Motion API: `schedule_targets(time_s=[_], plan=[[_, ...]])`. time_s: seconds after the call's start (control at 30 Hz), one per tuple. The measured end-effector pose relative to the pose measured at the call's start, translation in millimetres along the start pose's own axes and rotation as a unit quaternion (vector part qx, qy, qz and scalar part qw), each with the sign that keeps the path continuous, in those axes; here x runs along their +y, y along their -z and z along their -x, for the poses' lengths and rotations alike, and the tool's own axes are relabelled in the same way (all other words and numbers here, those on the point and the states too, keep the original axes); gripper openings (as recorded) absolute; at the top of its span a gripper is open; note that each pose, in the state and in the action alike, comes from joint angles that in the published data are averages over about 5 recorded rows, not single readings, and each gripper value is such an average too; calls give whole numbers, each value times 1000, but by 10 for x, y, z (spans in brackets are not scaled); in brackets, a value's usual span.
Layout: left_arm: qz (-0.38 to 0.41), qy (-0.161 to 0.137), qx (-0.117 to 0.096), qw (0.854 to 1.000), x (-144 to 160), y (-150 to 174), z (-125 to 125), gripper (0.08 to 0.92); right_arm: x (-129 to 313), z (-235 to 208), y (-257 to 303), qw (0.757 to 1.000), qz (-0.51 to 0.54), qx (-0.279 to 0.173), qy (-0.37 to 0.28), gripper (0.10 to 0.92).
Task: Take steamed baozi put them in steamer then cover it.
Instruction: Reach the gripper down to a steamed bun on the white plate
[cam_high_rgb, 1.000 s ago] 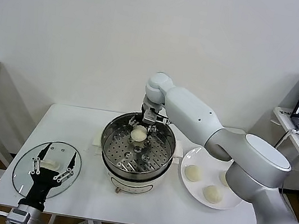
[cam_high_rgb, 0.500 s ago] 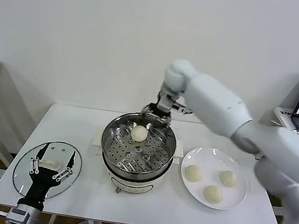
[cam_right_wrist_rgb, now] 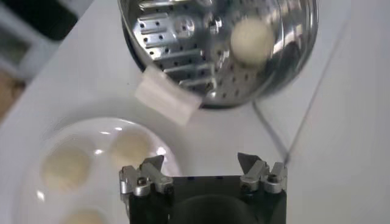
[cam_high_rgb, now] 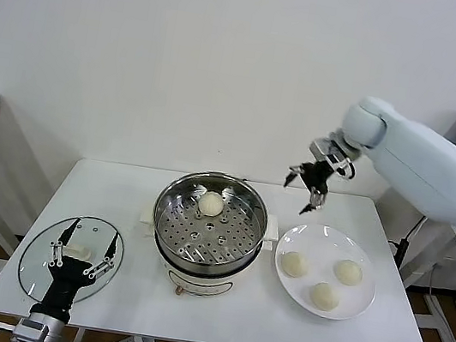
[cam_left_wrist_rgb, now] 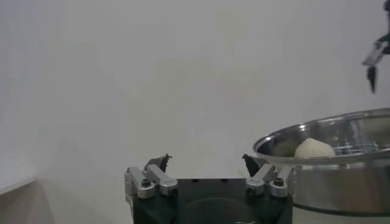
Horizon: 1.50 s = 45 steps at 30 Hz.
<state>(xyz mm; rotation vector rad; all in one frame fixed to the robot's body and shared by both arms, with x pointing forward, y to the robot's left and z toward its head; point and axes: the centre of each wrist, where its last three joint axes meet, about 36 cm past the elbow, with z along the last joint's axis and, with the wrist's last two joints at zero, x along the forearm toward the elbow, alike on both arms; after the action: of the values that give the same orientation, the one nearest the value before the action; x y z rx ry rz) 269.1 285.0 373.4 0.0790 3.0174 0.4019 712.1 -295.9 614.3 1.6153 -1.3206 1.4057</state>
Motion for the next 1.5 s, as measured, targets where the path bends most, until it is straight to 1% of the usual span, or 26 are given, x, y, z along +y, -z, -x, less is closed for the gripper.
schedule_targets(time_s=[0.23, 0.53, 0.77, 1.07, 1.17, 1.33, 1.5], plan=[[2, 0, 3, 1000, -8, -28, -17, 823, 226, 455, -232, 998, 65, -4, 16, 823], [5, 0, 3, 1000, 5, -31, -32, 823, 413, 962, -356, 994, 109, -5, 33, 823], [5, 0, 4, 1000, -1, -42, -37, 823, 508, 1220, -412, 992, 124, 0, 39, 823], [6, 2, 6, 1000, -1, -56, -44, 823, 566, 1409, -438, 991, 132, 5, 35, 819], [7, 4, 5, 1000, 9, -51, -43, 823, 581, 1436, -441, 991, 133, 5, 34, 786], [7, 5, 5, 1000, 15, -39, -44, 823, 591, 1424, -445, 991, 132, 7, 34, 687], [7, 6, 4, 1000, 15, -27, -39, 823, 551, 1287, -438, 991, 126, 12, 32, 647]])
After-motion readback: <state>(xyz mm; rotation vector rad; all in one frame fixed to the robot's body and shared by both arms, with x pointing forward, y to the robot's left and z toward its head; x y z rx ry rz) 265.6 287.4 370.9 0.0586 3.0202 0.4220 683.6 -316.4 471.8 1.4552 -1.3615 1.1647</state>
